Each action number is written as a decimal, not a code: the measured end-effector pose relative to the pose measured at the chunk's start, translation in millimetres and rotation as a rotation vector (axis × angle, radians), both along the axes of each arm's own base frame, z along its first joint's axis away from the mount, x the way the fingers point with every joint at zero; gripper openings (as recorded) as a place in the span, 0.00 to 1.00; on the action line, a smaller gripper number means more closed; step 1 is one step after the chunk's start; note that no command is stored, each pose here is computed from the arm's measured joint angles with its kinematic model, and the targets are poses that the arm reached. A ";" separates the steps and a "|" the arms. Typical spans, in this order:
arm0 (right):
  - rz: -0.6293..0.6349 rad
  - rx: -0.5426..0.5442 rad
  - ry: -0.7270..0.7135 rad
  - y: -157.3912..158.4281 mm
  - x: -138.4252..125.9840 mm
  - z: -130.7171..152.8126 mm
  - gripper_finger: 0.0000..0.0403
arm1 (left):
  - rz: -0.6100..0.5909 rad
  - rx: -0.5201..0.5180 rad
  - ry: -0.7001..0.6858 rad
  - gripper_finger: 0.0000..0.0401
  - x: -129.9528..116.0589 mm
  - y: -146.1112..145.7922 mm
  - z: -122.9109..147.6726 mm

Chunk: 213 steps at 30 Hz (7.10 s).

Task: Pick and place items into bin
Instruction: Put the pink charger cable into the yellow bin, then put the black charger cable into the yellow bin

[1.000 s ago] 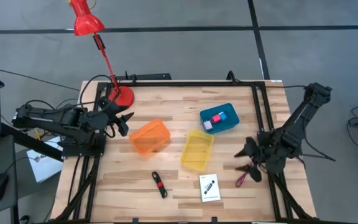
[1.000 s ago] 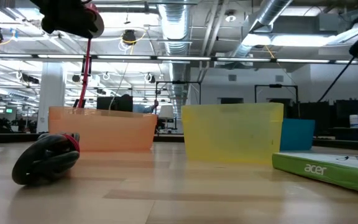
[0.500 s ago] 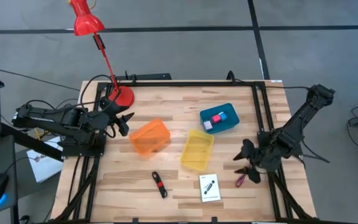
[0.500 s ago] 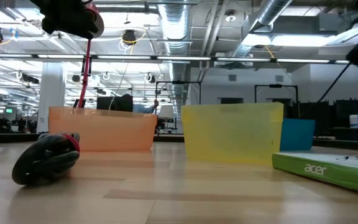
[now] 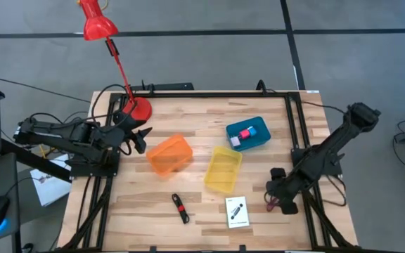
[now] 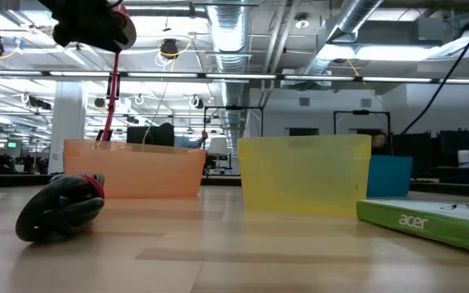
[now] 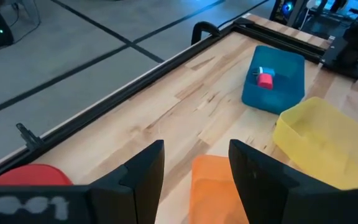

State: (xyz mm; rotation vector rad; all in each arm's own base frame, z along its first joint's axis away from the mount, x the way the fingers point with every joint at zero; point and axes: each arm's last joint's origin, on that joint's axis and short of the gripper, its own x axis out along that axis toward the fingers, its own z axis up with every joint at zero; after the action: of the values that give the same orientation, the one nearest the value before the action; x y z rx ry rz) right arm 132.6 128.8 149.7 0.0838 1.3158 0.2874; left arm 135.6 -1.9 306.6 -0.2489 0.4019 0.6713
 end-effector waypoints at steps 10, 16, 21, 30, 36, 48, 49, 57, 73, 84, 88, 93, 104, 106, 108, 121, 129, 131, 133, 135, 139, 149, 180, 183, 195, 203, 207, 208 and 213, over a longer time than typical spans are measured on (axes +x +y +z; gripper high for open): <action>0.105 -0.116 0.143 11.4 -1.2 -22.6 0.71 | -0.006 -0.011 0.010 0.43 2.9 -0.7 -1.7; 0.140 -0.220 0.080 15.2 -5.9 -26.0 0.70 | -0.011 -0.012 0.031 0.43 7.2 -1.5 -4.3; 0.131 -0.227 0.069 19.1 -3.8 -22.7 0.62 | -0.024 -0.017 0.057 0.43 11.8 -2.6 -7.5; 0.042 -0.200 0.028 26.7 5.1 -12.2 0.15 | -0.026 -0.015 0.075 0.43 15.7 -3.2 -9.8; -0.077 -0.244 -0.123 29.0 28.6 11.5 0.05 | -0.026 -0.015 0.073 0.43 15.4 -3.2 -9.5; -0.438 -0.562 -0.451 -32.4 104.0 61.7 0.02 | -0.030 -0.009 0.078 0.43 15.4 -3.2 -9.5; -0.482 -0.525 -0.469 -40.1 111.7 63.7 0.02 | -0.030 -0.009 0.077 0.43 15.4 -3.2 -9.5; -0.382 -0.460 -0.626 -78.8 147.4 79.8 0.01 | -0.029 -0.010 0.077 0.43 15.4 -3.2 -9.6; 0.333 -0.527 -0.549 -68.4 155.8 39.7 0.00 | -0.043 -0.020 0.081 0.43 15.5 -3.6 -10.0; 0.384 -0.540 -0.396 -67.5 176.9 3.7 0.02 | -0.048 -0.027 0.086 0.43 16.8 -4.0 -10.7; 0.398 -0.535 -0.314 -66.0 179.7 -1.7 0.05 | -0.047 -0.028 0.086 0.43 16.9 -4.0 -10.8; 0.400 -0.548 -0.259 -66.5 189.0 -2.5 0.10 | -0.048 -0.028 0.084 0.43 16.8 -4.0 -10.5; 0.363 -0.558 -0.211 -68.1 203.0 13.5 0.25 | -0.063 -0.043 0.085 0.43 17.1 -4.6 -10.9; 0.353 -0.570 -0.201 -67.7 204.3 21.4 0.28 | -0.062 -0.074 0.071 0.43 17.3 -5.0 -11.0; 0.338 -0.574 -0.192 -64.8 206.4 29.9 0.29 | -0.058 -0.100 0.062 0.43 17.2 -5.3 -11.4; 0.295 -0.535 -0.228 -41.6 221.3 112.9 0.27 | -0.497 -0.146 0.174 0.43 36.8 -22.1 -18.4; 0.155 -0.490 -0.204 -54.4 177.7 196.7 0.27 | -0.968 -0.039 0.158 0.43 100.5 -61.9 -44.9; 0.125 -0.473 -0.283 -59.4 159.0 220.6 0.27 | -1.018 -0.024 0.184 0.43 110.7 -68.9 -56.2; 0.096 -0.428 -0.389 -63.8 138.7 244.6 0.27 | -1.036 -0.026 0.234 0.43 117.4 -74.6 -68.7; 0.066 -0.370 -0.488 -68.2 118.5 264.6 0.27 | -1.039 -0.040 0.285 0.43 122.8 -79.0 -81.1; 0.023 -0.297 -0.639 -76.6 82.6 286.5 0.27 | -1.076 -0.081 0.351 0.43 132.6 -90.1 -104.2; -0.079 -0.222 -0.769 -88.3 39.4 288.1 0.27 | -1.297 -0.081 0.375 0.43 152.8 -125.4 -135.1; -0.043 -0.266 -0.640 -80.6 69.5 256.1 0.27 | -1.385 0.244 0.514 0.43 143.7 -139.8 -145.9; -0.043 -0.266 -0.641 -80.6 69.5 256.2 0.27 | -1.377 0.242 0.542 0.43 147.0 -140.3 -156.2; -0.038 -0.272 -0.616 -81.1 67.8 254.5 0.27 | -1.360 0.267 0.631 0.41 157.9 -147.3 -177.8; -0.033 -0.277 -0.600 -81.4 66.7 253.3 0.27 | -1.257 0.375 0.645 0.15 164.9 -145.8 -161.2; -0.032 -0.278 -0.592 -81.5 66.2 252.8 0.27 | -1.091 0.599 0.646 0.15 178.5 -142.9 -131.8; -0.033 -0.278 -0.593 -81.5 66.3 252.8 0.27 | -1.046 0.652 0.645 0.15 183.6 -140.7 -123.9; -0.033 -0.278 -0.592 -81.3 67.0 252.5 0.27 | -0.785 0.740 0.569 0.15 217.4 -111.0 -84.2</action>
State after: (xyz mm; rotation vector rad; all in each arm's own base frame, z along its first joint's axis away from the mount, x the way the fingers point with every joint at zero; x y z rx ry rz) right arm 199.6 47.5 402.2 -0.2028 0.7534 0.0851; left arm 353.0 -112.9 222.4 0.7940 0.7051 0.0619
